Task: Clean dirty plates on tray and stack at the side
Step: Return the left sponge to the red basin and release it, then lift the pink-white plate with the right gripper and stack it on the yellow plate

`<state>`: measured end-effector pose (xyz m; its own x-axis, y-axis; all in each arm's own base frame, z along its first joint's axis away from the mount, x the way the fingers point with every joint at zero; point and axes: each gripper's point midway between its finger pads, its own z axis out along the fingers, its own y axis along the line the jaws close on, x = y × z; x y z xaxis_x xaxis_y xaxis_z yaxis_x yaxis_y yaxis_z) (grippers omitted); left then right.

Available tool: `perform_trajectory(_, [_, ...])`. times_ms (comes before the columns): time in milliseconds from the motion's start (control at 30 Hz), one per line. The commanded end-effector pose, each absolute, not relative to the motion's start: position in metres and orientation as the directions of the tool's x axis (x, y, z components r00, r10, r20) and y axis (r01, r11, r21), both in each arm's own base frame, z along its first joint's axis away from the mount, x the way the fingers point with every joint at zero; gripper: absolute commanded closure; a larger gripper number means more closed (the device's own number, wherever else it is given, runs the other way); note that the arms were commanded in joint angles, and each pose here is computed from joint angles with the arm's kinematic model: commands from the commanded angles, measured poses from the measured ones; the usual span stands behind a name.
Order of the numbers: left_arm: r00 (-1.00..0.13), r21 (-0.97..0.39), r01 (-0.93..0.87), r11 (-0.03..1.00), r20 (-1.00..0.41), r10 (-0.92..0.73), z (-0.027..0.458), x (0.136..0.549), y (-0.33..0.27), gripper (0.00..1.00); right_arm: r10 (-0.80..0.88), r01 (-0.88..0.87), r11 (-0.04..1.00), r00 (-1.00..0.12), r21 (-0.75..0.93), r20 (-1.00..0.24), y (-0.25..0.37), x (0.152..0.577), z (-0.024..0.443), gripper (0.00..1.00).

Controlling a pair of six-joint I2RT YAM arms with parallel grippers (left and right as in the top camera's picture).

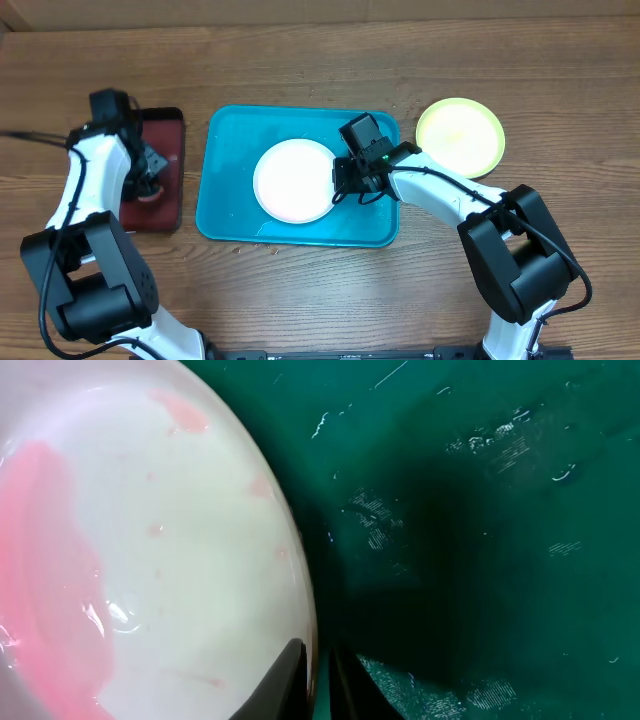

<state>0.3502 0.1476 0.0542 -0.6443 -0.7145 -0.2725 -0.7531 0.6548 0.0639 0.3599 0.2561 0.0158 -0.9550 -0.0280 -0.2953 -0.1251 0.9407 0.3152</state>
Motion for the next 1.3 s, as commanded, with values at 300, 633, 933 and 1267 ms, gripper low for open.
perform_trajectory(300, [-0.627, 0.008, -0.761, 0.649, -0.265, -0.732, 0.063, 0.351, 0.155, 0.57, -0.025, -0.123, 0.945, -0.951, 0.302, -0.309, 0.252, 0.363, 0.016, 0.96])
perform_trajectory(633, [-0.589, -0.062, -0.775, 0.629, -0.289, -0.755, 0.148, 0.364, 0.152, 0.34, -0.077, -0.171, 0.973, -0.873, 0.155, -0.482, 0.242, 0.398, 0.100, 0.96])
perform_trajectory(933, [-0.589, -0.076, -0.772, 0.631, -0.289, -0.755, 0.150, 0.367, 0.151, 0.00, -0.319, -0.064, 0.923, -0.679, -0.378, -0.662, 0.210, 0.412, 0.220, 0.96])
perform_trajectory(1267, [-0.588, -0.076, -0.772, 0.631, -0.290, -0.755, 0.150, 0.368, 0.151, 0.00, -0.598, 0.023, 0.721, -0.484, -0.692, -0.639, 0.241, 0.384, 0.290, 0.96])
